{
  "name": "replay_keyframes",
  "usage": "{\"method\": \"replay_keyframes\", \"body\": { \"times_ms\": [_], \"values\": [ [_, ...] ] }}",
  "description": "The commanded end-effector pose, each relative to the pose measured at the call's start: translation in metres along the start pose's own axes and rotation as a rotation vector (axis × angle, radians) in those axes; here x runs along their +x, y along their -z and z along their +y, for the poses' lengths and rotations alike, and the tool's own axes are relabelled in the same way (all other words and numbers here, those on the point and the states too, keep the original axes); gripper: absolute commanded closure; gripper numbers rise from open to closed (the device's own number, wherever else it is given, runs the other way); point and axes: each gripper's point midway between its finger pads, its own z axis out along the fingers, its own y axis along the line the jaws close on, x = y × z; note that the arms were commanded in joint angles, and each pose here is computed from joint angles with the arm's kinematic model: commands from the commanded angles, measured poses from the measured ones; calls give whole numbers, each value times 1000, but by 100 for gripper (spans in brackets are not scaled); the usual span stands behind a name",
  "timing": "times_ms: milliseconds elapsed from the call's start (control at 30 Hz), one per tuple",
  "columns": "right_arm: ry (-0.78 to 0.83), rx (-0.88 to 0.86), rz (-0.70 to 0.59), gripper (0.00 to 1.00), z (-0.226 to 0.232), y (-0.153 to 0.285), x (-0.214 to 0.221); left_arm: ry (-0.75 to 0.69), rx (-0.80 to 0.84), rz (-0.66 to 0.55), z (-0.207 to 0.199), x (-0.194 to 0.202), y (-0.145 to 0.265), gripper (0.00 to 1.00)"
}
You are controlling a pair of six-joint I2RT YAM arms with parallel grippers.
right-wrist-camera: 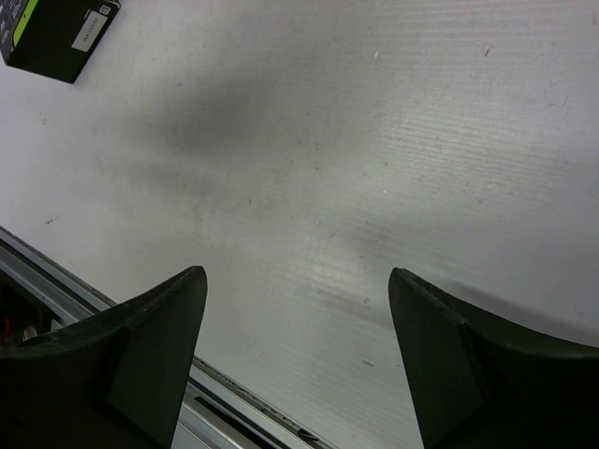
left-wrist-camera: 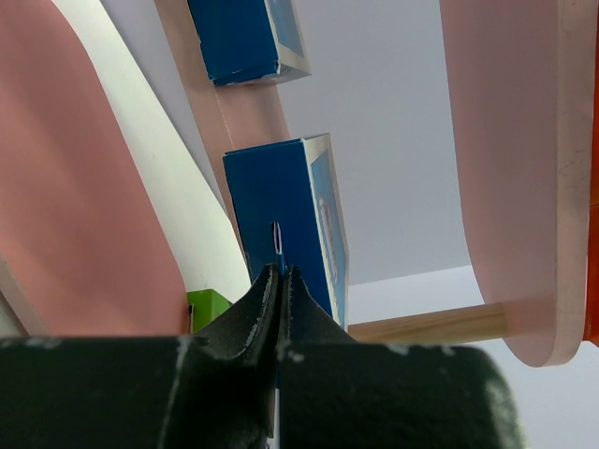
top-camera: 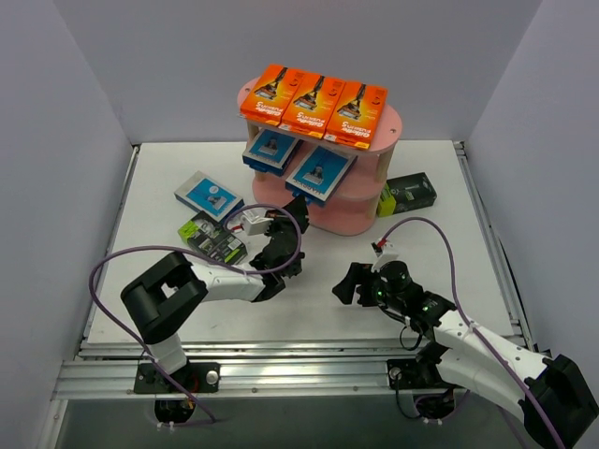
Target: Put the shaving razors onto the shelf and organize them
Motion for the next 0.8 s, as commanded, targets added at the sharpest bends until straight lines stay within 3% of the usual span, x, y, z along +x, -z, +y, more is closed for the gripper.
{"method": "replay_keyframes", "body": {
  "times_ms": [0,767],
  "values": [
    [12,-31,-37,26,9,0,-12,78,41,-58,-23,-6,-5,98],
    [11,-26,-23,25,8,-3,-10,89,66,-137,-12,-9,-22,98]
  ]
}}
